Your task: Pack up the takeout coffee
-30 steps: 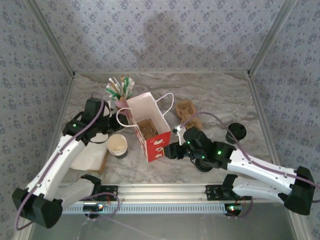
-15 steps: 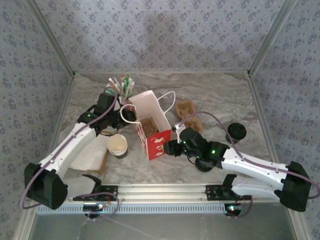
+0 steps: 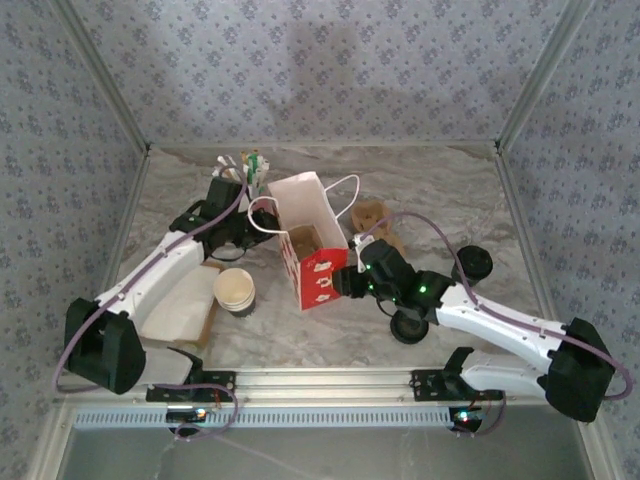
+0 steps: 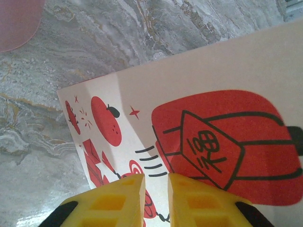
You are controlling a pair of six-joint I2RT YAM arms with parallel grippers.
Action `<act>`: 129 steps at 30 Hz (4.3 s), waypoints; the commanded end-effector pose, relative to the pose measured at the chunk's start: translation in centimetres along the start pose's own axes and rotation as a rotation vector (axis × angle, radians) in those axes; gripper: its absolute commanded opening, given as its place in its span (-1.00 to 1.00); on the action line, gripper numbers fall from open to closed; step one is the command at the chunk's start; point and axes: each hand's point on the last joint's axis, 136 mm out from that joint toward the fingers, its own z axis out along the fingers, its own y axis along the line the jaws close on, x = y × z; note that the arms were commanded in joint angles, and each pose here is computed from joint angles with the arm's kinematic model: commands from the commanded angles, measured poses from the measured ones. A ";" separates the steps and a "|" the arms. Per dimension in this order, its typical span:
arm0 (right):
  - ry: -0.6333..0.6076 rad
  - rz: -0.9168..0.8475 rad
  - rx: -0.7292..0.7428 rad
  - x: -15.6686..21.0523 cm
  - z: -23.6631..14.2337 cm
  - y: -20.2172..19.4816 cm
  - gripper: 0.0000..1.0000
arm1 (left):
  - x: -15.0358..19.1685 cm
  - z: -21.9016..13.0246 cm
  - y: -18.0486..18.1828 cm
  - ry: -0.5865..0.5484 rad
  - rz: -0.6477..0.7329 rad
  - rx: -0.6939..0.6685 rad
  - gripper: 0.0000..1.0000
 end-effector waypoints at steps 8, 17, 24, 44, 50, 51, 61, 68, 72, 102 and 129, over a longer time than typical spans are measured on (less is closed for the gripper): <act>0.022 -0.015 -0.017 -2.0 1.1 0.2 -0.10 | -2.8 0.1 -1.8 -0.047 0.058 0.022 -0.57; 0.057 0.018 0.055 -1.6 -0.1 -0.8 0.02 | -3.3 -1.3 -1.5 -0.063 0.057 0.007 -0.48; 0.098 0.041 0.095 -0.2 -4.4 -1.4 0.35 | -1.9 -4.7 -0.3 -0.100 0.042 -0.022 -0.16; 0.165 0.352 0.543 -2.5 -17.4 -9.1 0.99 | 5.7 -17.4 -3.2 -0.112 0.263 0.081 0.99; 0.107 0.473 0.627 -3.7 -19.1 -12.9 1.00 | 7.3 -17.8 -6.1 -0.107 0.357 0.137 0.99; 0.102 0.455 0.643 -3.9 -19.5 -13.6 1.00 | 7.4 -17.6 -6.5 -0.108 0.367 0.144 0.99; 0.025 0.722 0.821 -2.5 -21.8 -21.3 0.97 | 9.7 -13.7 -9.9 -0.027 0.497 0.155 0.99; 0.120 0.858 0.841 -1.1 -20.2 -24.5 0.97 | 11.5 -11.2 -11.5 0.039 0.580 0.159 0.99; 0.100 0.892 0.828 -1.5 -19.1 -25.4 0.91 | 11.2 -10.7 -10.9 0.025 0.602 0.129 0.99; 0.235 0.975 0.871 0.2 -15.7 -29.8 0.78 | 8.8 -12.3 -7.7 -0.085 0.616 0.046 0.99; 0.274 0.989 0.889 2.0 -14.7 -30.6 0.39 | 8.6 -12.0 -7.5 -0.086 0.604 0.048 0.99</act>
